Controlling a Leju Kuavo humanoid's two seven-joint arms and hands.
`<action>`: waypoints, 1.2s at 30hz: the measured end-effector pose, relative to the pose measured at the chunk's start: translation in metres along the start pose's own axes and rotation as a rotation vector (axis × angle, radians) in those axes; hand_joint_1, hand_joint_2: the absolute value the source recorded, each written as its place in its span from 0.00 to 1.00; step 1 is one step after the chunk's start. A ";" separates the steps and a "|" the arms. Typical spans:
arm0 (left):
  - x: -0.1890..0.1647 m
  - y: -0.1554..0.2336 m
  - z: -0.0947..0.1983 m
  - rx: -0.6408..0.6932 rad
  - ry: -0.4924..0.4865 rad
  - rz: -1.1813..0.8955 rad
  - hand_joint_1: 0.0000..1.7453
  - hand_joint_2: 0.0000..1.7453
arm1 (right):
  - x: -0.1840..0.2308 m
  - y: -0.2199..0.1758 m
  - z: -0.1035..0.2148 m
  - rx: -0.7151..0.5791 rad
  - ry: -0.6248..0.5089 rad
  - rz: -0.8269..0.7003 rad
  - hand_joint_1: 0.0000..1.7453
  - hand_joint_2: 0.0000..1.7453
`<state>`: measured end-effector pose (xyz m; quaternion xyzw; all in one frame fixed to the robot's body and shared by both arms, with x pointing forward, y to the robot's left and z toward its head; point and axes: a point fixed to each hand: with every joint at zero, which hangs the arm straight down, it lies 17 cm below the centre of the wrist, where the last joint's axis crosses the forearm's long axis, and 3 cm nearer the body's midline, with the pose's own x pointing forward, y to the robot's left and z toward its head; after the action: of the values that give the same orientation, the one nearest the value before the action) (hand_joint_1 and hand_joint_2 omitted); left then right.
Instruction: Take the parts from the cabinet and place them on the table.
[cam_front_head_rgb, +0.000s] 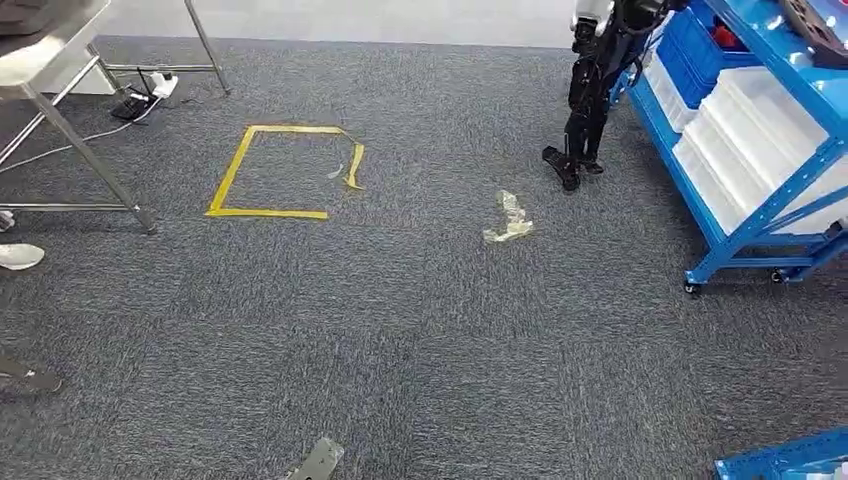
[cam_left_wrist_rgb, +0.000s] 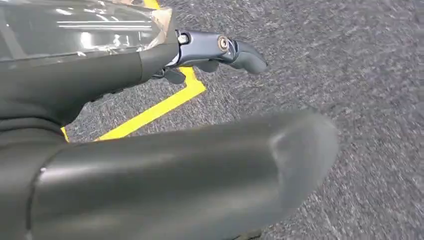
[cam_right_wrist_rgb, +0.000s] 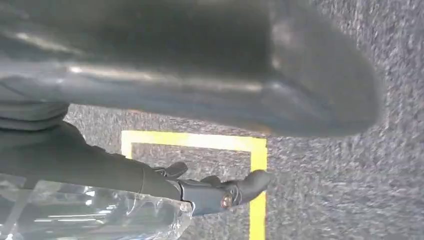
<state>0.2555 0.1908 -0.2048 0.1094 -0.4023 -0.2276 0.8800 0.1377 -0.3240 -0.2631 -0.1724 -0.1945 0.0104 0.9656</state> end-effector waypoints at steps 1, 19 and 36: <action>0.000 0.000 0.000 0.000 -0.001 0.000 0.00 0.00 | 0.001 -0.001 0.000 -0.001 -0.001 -0.001 0.00 0.00; -0.006 -0.001 0.003 -0.003 0.010 -0.002 0.00 0.00 | 0.002 -0.001 -0.001 -0.001 -0.003 0.000 0.00 0.00; -0.010 -0.002 0.005 -0.001 0.010 0.003 0.00 0.00 | 0.001 -0.001 0.000 0.001 -0.003 0.007 0.00 0.00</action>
<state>0.2458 0.1941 -0.2090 0.1097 -0.3979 -0.2261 0.8824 0.1386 -0.3249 -0.2629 -0.1725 -0.1955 0.0141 0.9653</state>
